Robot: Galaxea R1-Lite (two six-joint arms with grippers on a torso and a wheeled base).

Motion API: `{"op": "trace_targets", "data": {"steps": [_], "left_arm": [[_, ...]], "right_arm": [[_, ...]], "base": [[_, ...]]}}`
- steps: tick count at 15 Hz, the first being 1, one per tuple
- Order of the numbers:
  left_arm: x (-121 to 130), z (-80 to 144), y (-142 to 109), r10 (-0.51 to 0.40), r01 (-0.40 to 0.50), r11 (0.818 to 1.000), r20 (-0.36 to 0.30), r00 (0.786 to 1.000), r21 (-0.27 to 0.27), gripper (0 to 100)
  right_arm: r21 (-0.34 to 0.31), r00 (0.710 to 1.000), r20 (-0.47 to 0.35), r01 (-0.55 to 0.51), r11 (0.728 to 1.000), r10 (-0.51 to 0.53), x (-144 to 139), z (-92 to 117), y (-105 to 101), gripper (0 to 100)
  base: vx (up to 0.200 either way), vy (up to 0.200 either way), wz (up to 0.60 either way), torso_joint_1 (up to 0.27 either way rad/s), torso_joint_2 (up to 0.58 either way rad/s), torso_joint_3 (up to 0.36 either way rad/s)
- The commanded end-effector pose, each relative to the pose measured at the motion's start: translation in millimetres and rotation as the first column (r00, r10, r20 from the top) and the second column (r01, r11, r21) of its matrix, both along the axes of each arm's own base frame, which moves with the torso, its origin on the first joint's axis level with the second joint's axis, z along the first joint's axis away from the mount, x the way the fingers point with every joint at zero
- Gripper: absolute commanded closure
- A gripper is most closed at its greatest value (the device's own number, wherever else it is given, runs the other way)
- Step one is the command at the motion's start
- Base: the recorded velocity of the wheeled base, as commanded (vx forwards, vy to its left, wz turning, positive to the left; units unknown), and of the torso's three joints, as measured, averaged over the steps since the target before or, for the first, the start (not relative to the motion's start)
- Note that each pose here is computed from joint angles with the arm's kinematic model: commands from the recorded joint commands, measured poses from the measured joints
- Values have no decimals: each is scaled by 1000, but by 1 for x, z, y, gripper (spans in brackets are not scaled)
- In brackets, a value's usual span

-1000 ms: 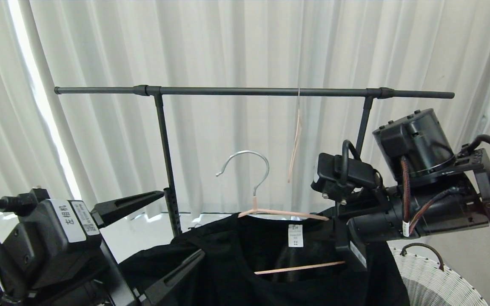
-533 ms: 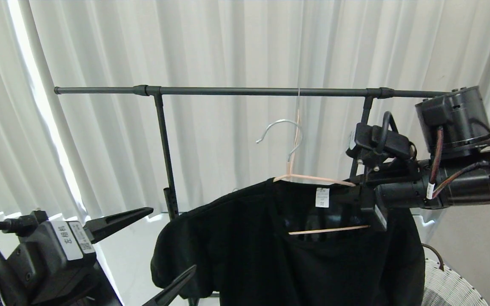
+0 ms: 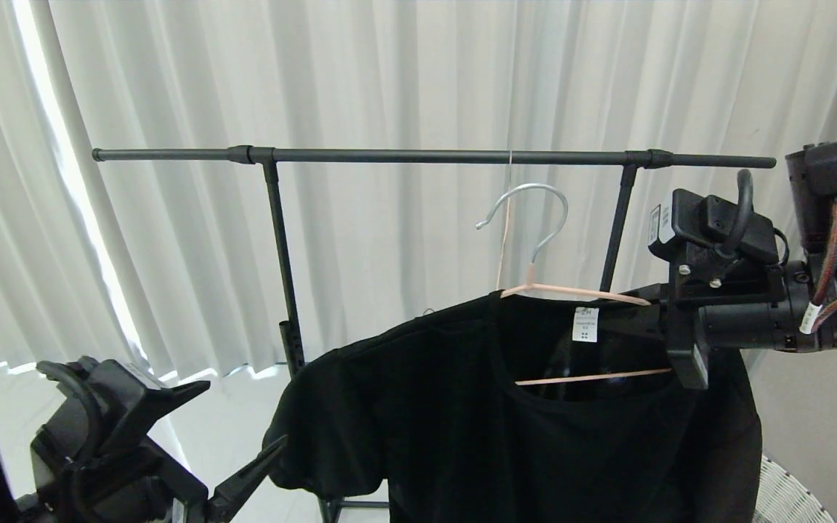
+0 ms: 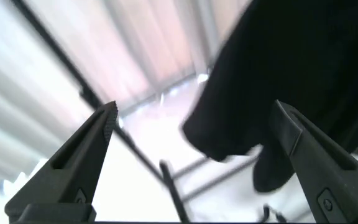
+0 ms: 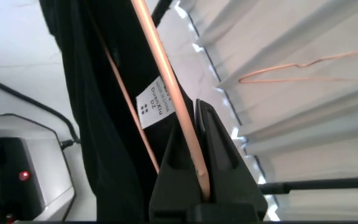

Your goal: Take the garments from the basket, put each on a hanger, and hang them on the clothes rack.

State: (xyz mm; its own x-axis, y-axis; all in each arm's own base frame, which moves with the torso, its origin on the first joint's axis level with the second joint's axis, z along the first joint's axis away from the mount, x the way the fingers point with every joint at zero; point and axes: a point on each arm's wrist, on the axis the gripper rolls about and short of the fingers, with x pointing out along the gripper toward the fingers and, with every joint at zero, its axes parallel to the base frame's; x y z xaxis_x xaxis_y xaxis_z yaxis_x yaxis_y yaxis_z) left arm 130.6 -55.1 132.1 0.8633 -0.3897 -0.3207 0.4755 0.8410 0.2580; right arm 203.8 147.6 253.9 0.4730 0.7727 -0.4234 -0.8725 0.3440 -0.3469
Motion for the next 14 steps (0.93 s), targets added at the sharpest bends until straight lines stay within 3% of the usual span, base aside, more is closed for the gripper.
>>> {"op": "trace_targets", "data": {"steps": [1, 4, 5, 7, 9, 12, 14], "left_arm": [[10, -14, -3, 2, 1, 1000, -88, 996, 31, 0], [6, -19, -3, -76, 78, 997, -118, 990, 7, 0], [5, -20, -3, -76, 78, 997, -124, 989, 9, 100], [6, -22, 0, -51, 53, 999, -131, 990, 12, 100], [11, -23, 14, 51, -49, 999, -138, 989, 15, 100], [15, -25, 39, 220, -219, 975, -144, 965, 20, 100], [14, -25, 44, 251, -250, 968, -145, 957, 21, 100]], "right_arm": [[20, 999, 44, -16, 1000, 15, -6, 7, 0, 100], [31, 997, 68, -37, 999, 35, -8, 9, 4, 100], [33, 997, 72, -40, 999, 38, -8, 10, 5, 100], [34, 997, 73, -40, 999, 38, -9, 10, 4, 100], [32, 997, 70, -29, 999, 27, -8, 9, 3, 100], [35, 997, 72, 1, 999, -3, -10, 3, -7, 100], [40, 997, 80, 3, 999, -7, -10, 2, -7, 100]], "base": [[0, 0, 0, 0, 0, 0], [0, 0, 0, 0, 0, 0], [0, 0, 0, 0, 0, 0], [0, 0, 0, 0, 0, 0], [0, 0, 0, 0, 0, 0], [0, 0, 0, 0, 0, 0], [0, 0, 0, 0, 0, 0]]}}
